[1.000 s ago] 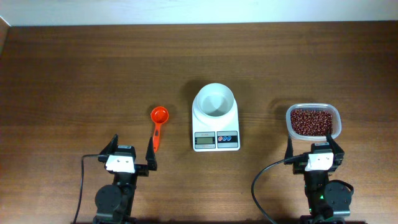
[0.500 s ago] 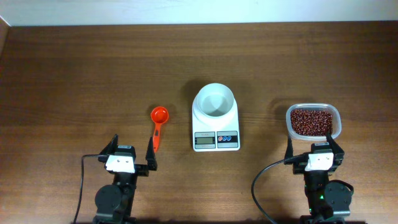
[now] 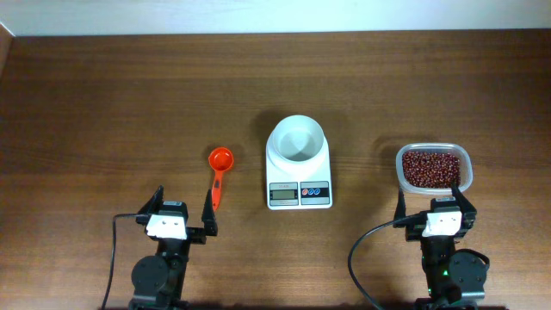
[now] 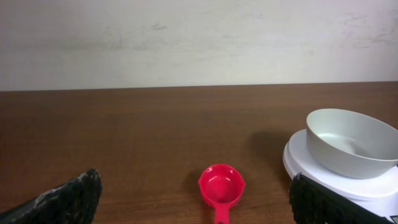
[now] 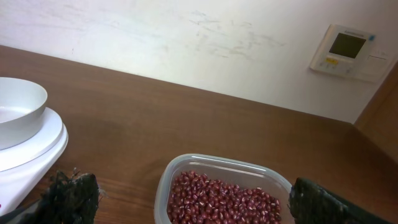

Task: Scoop item into bowl and weigh 50g on scale

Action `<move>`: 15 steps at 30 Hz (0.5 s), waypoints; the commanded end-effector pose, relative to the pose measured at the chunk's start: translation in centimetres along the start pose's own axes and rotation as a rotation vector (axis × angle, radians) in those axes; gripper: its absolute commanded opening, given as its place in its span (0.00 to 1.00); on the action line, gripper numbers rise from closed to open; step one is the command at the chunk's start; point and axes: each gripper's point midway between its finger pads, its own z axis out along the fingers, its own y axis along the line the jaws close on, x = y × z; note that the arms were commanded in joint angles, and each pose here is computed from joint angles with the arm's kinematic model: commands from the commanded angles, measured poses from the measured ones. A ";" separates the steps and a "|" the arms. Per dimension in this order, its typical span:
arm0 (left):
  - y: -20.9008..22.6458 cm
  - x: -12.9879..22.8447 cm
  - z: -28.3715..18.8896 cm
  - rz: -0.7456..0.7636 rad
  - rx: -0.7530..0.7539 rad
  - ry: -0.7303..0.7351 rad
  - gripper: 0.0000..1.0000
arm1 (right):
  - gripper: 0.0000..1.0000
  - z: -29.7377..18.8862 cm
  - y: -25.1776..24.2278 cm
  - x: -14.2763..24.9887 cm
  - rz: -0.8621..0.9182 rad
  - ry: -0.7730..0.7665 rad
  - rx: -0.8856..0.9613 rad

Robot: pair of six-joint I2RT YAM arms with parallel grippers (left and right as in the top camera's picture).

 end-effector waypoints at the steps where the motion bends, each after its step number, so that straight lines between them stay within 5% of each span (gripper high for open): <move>1: 0.1 0.1 0.0 0.011 -0.006 0.002 0.99 | 0.99 0.0 -0.1 0.3 0.006 0.003 0.009; 15: -0.7 -1.1 -1.5 -0.081 0.040 0.100 0.99 | 0.99 0.0 -0.1 0.3 0.006 0.003 0.009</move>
